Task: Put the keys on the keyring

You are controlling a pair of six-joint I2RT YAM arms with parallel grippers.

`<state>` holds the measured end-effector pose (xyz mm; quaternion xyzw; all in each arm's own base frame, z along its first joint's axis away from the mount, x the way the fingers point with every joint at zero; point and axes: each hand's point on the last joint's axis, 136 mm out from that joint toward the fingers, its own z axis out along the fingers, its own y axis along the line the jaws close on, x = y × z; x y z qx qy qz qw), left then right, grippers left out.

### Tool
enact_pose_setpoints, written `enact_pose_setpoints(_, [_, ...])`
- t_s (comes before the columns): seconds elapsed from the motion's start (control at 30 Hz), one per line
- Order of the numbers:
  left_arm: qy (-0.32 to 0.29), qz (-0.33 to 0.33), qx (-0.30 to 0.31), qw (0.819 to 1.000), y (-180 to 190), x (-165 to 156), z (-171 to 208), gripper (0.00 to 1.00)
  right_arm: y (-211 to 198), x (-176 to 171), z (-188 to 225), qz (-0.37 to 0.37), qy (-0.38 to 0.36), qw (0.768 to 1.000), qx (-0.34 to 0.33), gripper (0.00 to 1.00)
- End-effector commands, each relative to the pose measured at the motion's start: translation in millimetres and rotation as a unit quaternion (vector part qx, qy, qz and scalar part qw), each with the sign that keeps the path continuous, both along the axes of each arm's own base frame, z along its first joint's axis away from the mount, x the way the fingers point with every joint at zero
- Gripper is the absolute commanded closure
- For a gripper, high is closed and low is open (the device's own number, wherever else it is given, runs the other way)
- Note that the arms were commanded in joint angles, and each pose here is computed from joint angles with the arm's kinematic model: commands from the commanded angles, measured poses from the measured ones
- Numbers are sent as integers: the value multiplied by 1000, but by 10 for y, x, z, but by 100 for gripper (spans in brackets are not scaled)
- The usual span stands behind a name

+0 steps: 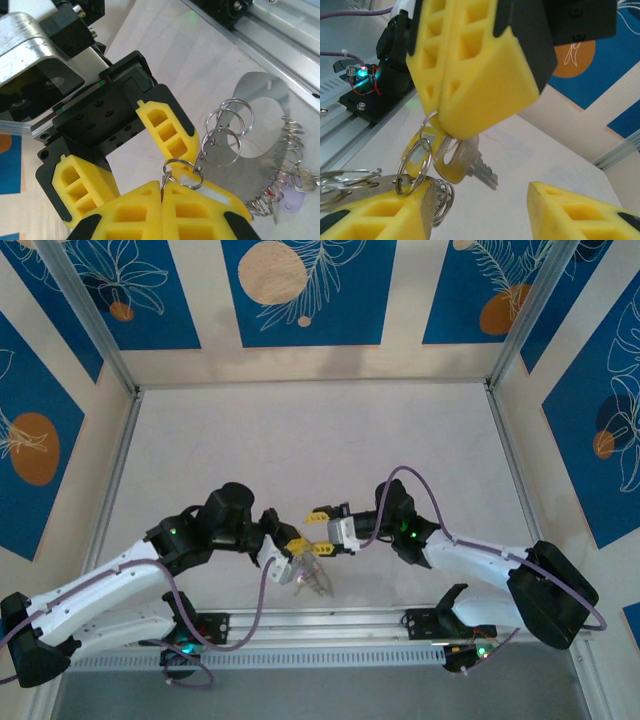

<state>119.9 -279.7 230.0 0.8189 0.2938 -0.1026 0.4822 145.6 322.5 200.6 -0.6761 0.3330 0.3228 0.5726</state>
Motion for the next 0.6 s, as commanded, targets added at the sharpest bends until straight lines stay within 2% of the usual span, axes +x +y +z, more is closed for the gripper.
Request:
enact_pose_setpoints(0.0, [-16, -45, -58, 997, -104, -114, 240, 100, -4, -101, 27, 10, -34, 999, 10, 47])
enact_pose_setpoints(0.27, [-13, -59, -69, 996, -162, -137, 281, 100, 7, -159, 65, 8, -42, 999, 29, 49])
enact_pose_setpoints(0.57, [-14, -54, -67, 996, -161, -119, 259, 100, -74, -123, 88, -25, -59, 997, 37, 69])
